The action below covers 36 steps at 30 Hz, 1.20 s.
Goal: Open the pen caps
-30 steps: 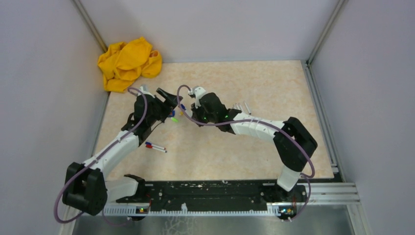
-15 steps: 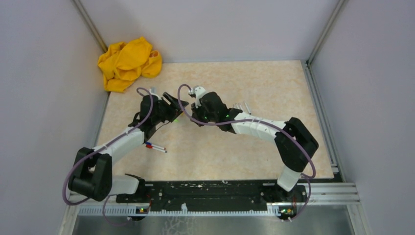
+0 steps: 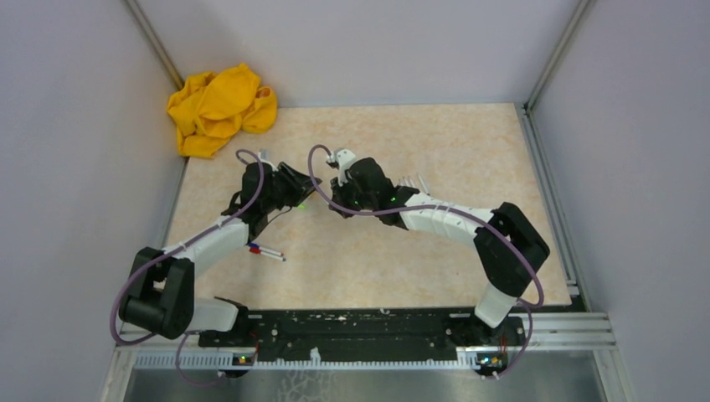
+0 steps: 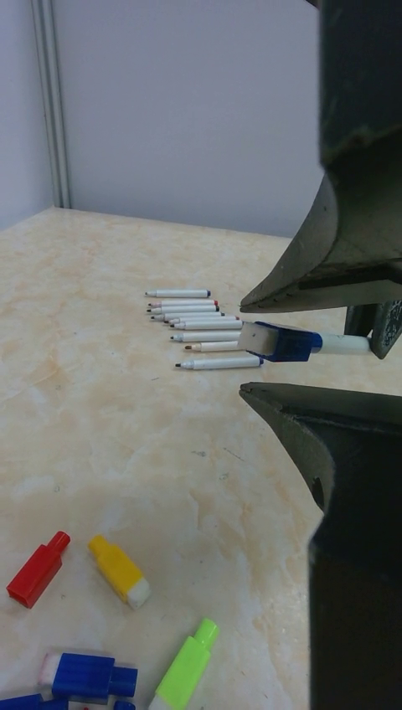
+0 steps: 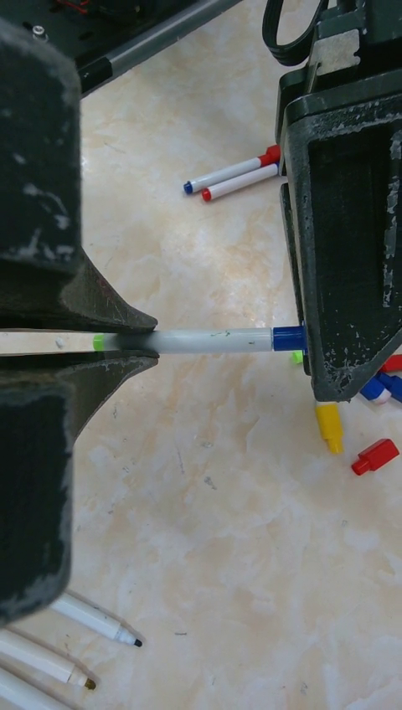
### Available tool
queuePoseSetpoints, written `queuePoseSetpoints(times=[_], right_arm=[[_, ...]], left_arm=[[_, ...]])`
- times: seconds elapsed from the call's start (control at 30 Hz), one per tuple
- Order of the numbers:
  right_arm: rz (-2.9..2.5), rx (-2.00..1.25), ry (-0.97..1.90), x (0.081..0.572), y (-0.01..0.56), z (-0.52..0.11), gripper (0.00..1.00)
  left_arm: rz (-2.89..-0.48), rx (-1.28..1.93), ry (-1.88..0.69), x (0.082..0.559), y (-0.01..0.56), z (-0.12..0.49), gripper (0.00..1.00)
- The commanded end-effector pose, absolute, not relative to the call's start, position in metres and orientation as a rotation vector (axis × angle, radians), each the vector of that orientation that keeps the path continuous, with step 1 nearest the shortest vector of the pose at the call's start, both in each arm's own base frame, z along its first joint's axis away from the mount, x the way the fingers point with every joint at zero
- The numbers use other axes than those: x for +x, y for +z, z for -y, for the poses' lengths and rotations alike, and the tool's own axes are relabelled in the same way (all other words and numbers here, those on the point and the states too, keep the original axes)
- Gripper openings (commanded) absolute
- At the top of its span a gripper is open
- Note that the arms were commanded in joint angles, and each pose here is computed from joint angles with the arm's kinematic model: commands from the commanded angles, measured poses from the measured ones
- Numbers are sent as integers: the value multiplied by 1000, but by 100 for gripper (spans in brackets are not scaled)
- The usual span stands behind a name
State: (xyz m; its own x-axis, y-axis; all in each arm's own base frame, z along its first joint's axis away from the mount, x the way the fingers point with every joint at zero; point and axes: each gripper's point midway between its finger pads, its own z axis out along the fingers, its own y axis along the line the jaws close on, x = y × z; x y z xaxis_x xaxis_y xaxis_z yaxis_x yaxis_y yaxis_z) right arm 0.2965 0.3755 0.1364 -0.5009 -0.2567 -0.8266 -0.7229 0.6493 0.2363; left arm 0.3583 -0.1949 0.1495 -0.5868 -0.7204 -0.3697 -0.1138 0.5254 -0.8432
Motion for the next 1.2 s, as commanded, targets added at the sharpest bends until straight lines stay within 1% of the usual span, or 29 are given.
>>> queuePoseSetpoints(times=[0.0,0.27,0.43,0.5,0.6,0.67,0.73,0.93,1.17], right_arm=[[-1983,-742,785,299,164,-375,0],[-1992,-747,790,298,160,-374,0],[-1988,-740,780,300,161,-372,0],[-1980,-740,779,301,164,-373,1],[-1967,-759,787,303,168,-376,18],[-1962,-762,790,305,172,-380,24],[-1964,-767,790,307,171,-383,27],[-1959,-768,805,312,172,-391,30],[-1967,-773,808,319,170,-398,29]], left_arm=[[-1980,-657,-1060,363,164,193,41],[-1986,-633,-1074,361,163,196,18],[-1982,-620,-1074,359,164,195,0],[-1988,-612,-1091,358,163,198,0],[-2002,-590,-1126,355,162,203,0],[-2009,-577,-1142,354,163,206,0],[-2013,-572,-1153,353,163,207,0],[-2012,-554,-1172,351,167,210,0],[-2022,-552,-1200,348,165,213,0]])
